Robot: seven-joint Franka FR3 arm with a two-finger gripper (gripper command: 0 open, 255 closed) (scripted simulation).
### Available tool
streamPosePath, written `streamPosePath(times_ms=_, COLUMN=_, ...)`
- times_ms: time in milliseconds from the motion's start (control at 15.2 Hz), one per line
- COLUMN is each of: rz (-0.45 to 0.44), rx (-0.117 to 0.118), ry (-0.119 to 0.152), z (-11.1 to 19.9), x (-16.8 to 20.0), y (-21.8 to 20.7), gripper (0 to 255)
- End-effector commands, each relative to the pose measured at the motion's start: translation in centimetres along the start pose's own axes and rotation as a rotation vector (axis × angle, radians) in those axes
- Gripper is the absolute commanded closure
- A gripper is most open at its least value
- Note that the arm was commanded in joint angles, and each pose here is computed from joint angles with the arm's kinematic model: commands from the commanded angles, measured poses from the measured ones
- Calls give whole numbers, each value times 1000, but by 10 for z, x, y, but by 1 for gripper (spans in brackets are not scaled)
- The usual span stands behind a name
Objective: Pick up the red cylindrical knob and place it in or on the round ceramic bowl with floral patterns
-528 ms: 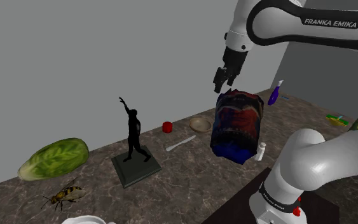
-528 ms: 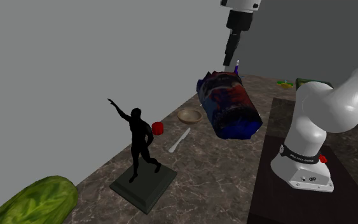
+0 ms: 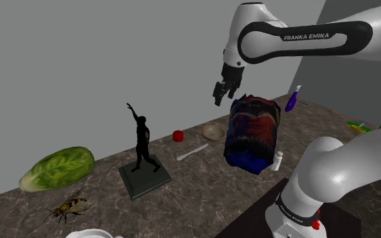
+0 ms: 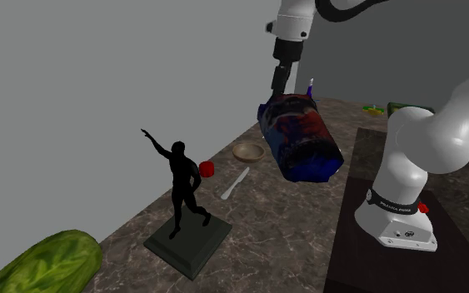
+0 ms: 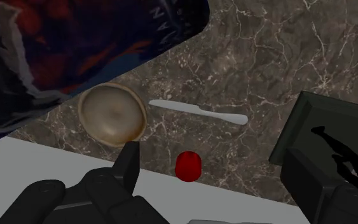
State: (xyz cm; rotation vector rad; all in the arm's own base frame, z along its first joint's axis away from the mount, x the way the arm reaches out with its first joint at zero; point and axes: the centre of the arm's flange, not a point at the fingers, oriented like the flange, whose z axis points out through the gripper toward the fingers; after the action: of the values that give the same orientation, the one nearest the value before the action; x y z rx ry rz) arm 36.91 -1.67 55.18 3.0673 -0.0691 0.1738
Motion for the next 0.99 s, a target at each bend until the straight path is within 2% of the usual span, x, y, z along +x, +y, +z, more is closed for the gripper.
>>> streamPosePath(times_ms=0, rz=-1, rx=5, ry=-5, z=23, x=17, y=4, gripper=0)
streamPosePath(times_ms=924, rz=-9, rx=43, ry=-53, z=174, x=131, y=10, gripper=0)
